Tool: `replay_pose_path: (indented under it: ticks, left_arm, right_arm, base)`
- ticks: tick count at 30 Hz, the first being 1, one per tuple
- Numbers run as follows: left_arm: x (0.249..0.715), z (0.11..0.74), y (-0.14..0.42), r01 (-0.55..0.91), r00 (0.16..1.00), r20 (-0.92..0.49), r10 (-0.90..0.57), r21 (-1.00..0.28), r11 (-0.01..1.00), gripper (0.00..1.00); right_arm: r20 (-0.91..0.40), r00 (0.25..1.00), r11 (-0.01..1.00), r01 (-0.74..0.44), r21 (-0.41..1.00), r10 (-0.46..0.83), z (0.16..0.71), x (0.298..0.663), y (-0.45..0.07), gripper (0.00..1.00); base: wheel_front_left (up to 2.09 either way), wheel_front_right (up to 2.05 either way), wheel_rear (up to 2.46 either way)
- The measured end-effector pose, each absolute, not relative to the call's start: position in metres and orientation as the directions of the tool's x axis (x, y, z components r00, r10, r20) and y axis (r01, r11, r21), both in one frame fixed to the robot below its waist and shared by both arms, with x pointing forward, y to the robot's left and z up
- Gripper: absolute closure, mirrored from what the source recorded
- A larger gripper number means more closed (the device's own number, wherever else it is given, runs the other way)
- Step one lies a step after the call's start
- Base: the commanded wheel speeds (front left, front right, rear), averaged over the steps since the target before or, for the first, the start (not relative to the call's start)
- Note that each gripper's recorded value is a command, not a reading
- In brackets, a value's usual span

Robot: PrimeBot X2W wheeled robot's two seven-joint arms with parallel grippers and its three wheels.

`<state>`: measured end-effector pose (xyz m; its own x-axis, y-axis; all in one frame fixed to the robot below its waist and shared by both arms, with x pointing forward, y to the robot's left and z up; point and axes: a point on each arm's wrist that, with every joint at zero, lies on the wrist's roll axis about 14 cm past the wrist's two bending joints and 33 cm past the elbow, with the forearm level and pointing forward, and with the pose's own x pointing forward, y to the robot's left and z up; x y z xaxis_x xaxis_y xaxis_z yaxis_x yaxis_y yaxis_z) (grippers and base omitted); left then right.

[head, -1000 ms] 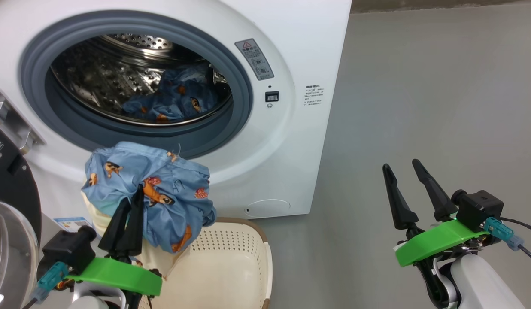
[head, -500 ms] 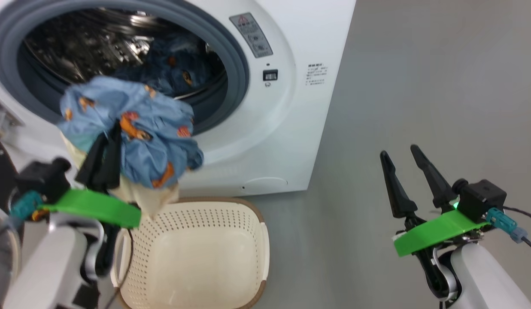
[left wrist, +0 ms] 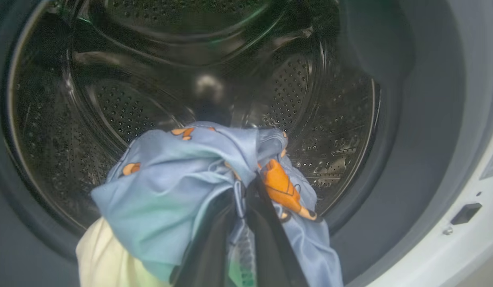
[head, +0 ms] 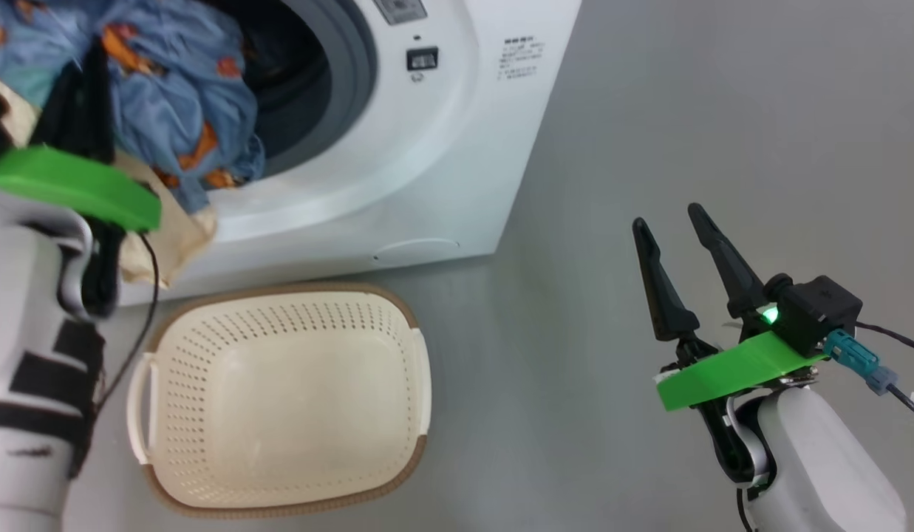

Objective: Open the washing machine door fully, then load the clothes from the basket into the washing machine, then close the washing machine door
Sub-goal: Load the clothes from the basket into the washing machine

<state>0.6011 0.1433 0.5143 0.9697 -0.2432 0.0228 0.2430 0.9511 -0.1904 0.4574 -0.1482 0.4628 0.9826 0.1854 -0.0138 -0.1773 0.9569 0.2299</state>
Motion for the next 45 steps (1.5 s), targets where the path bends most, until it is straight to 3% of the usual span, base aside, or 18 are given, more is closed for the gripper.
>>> replay_pose_path:
  ticks: [9, 22, 25, 30, 33, 34, 35, 36, 37, 45]
  left_arm:
    - [0.657, 0.477, 0.137, 0.244, 0.967, -0.043, -0.253, -0.153, 0.958, 1.00]
    - [0.715, 0.451, 0.103, 0.305, 0.951, -0.021, -0.310, -0.118, 0.945, 1.00]
    - [0.724, 0.460, 0.087, 0.340, 0.940, 0.028, -0.339, -0.116, 0.933, 1.00]
    - [0.740, 0.523, 0.079, 0.370, 0.909, 0.248, -0.335, -0.110, 0.922, 1.00]
    - [0.743, 0.527, 0.084, 0.350, 0.911, 0.274, -0.307, -0.124, 0.929, 1.00]
    - [0.743, 0.523, 0.086, 0.341, 0.916, 0.266, -0.300, -0.127, 0.931, 0.97]
    - [0.742, 0.514, 0.088, 0.330, 0.925, 0.242, -0.292, -0.136, 0.934, 0.64]
    - [0.742, 0.503, 0.090, 0.315, 0.937, 0.207, -0.282, -0.148, 0.937, 0.11]
    - [0.740, 0.490, 0.091, 0.303, 0.947, 0.164, -0.278, -0.155, 0.940, 0.00]
    - [0.722, 0.406, 0.104, 0.218, 0.952, -0.183, -0.244, -0.154, 0.964, 0.00]
  right_arm:
    - [-0.067, 0.986, 0.963, -0.134, 0.234, 0.154, 0.434, 0.472, -0.155, 0.00]
    - [-0.168, 0.982, 0.978, -0.055, 0.203, 0.090, 0.394, 0.467, -0.177, 0.00]
    - [-0.184, 0.980, 0.980, -0.042, 0.194, 0.079, 0.390, 0.464, -0.181, 0.00]
    - [-0.200, 0.978, 0.981, -0.021, 0.191, 0.060, 0.384, 0.461, -0.187, 0.00]
    - [-0.207, 0.977, 0.981, -0.015, 0.191, 0.055, 0.382, 0.460, -0.189, 0.00]
    - [-0.207, 0.977, 0.980, -0.012, 0.199, 0.054, 0.382, 0.460, -0.189, 0.00]
    - [-0.206, 0.977, 0.978, -0.010, 0.206, 0.053, 0.383, 0.460, -0.189, 0.00]
    - [-0.202, 0.978, 0.978, -0.011, 0.210, 0.055, 0.384, 0.460, -0.188, 0.00]
    - [-0.200, 0.978, 0.977, -0.012, 0.213, 0.056, 0.385, 0.460, -0.187, 0.00]
    - [-0.199, 0.977, 0.974, -0.027, 0.223, 0.073, 0.387, 0.459, -0.181, 0.00]
  base:
    - [0.00, 0.00, 0.00]
    - [0.00, 0.00, 0.00]
    - [0.00, 0.00, 0.00]
    - [0.00, 0.00, 0.00]
    - [0.00, 0.00, 0.00]
    - [0.00, 0.00, 0.00]
    - [0.00, 0.00, 0.00]
    - [0.00, 0.00, 0.00]
    - [0.00, 0.00, 0.00]
    - [0.00, 0.00, 0.00]
